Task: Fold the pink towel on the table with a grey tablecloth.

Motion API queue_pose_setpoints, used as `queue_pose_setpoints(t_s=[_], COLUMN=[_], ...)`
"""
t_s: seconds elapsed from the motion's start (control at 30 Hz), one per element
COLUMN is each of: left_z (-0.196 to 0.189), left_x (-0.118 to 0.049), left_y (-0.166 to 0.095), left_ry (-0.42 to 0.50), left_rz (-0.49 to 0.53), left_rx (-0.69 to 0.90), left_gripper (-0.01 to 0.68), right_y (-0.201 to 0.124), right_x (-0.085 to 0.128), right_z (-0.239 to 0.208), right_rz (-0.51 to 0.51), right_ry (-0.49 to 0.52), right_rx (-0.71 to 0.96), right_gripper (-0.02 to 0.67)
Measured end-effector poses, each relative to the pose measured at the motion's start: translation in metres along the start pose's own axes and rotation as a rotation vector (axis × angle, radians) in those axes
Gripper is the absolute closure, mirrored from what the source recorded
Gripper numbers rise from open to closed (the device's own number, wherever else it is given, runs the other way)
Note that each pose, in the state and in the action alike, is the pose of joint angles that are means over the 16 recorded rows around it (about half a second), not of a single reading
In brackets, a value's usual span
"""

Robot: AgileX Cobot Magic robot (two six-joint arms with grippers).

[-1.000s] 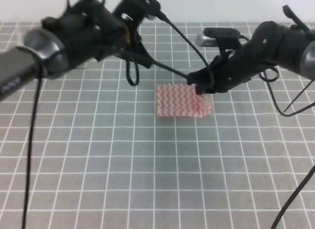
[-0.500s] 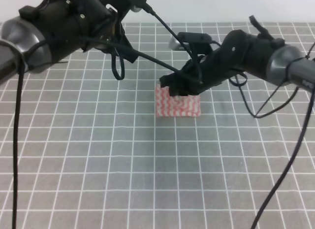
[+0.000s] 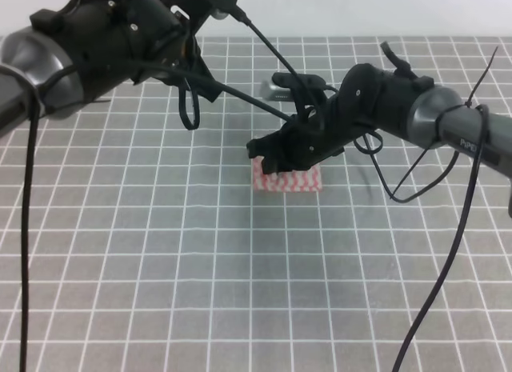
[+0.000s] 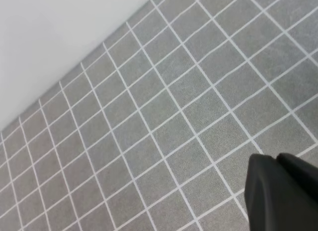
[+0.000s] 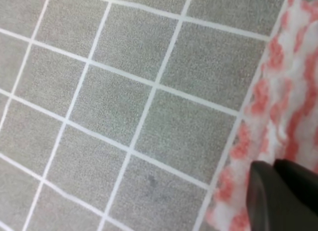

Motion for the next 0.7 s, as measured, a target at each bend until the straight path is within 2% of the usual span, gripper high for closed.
queue_pose_setpoints(t_s=[0.47,0.6,0.7], left_z=[-0.001,-0.001,-0.001], left_x=[-0.008,-0.012,-0.014], left_y=[-0.001,-0.001,-0.001], left_ry=[-0.043,-0.061,-0.072], left_rz=[-0.062,-0.084,-0.098], left_rx=[0.007,0.009,0.008], left_gripper=[0.669,0.669,0.669], right_y=[0.001,0.000,-0.001], right_x=[0.007,0.012,0.014], right_z=[0.004,0.003,0.003], right_rz=[0.014,0.009,0.000], right_ry=[0.048,0.070,0.081], right_rx=[-0.007,-0.004,0.000], right_gripper=[0.353,0.371,0.419])
Point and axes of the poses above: a point on each arm's last joint axis where the gripper is mounted, z pointing out along that axis toward the gripper, x along the wrist's bending axis when the last joint is at zero, y = z × x, the point moved 10 cm from there along z, pointing out along that axis toward the gripper, and after that the axes turned 8 degrees about -z, right-handed, at the moved point
